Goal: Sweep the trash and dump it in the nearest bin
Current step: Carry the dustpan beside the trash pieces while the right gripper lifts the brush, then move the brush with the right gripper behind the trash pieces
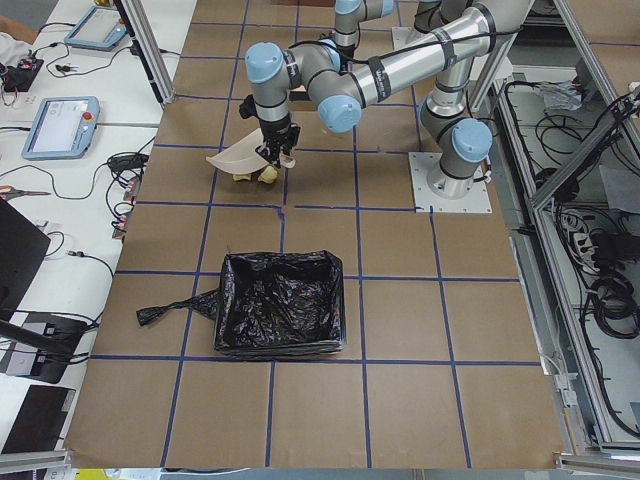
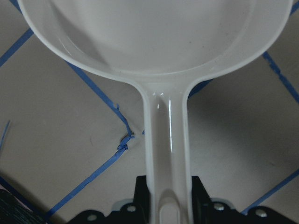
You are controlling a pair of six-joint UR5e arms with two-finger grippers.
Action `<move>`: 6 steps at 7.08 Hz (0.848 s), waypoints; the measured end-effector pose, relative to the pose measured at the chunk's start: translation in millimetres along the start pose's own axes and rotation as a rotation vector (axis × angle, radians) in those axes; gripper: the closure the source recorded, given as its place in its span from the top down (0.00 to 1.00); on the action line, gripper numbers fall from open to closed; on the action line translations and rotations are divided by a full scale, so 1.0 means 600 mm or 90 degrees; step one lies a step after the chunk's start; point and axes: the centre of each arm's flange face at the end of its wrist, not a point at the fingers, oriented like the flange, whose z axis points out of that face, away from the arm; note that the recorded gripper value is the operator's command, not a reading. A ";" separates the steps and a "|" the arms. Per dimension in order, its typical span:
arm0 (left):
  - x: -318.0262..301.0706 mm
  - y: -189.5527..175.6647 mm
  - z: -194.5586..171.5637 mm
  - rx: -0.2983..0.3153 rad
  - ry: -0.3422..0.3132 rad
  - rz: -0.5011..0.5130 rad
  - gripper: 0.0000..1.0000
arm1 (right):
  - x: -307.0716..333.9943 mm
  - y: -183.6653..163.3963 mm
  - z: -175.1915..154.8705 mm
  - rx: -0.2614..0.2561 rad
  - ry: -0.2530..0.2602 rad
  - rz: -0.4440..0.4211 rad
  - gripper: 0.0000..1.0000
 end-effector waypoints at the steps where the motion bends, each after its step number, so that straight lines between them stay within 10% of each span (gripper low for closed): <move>1: -0.022 0.042 0.002 0.001 0.000 0.026 0.03 | 0.000 0.000 0.000 0.000 0.000 -0.001 0.37; 2: -0.042 0.081 0.004 0.002 0.001 0.039 0.03 | 0.001 0.000 0.000 0.000 0.000 -0.004 0.12; 6: -0.142 0.154 0.066 0.009 -0.033 0.149 0.01 | 0.002 -0.005 -0.004 0.005 -0.002 -0.009 0.02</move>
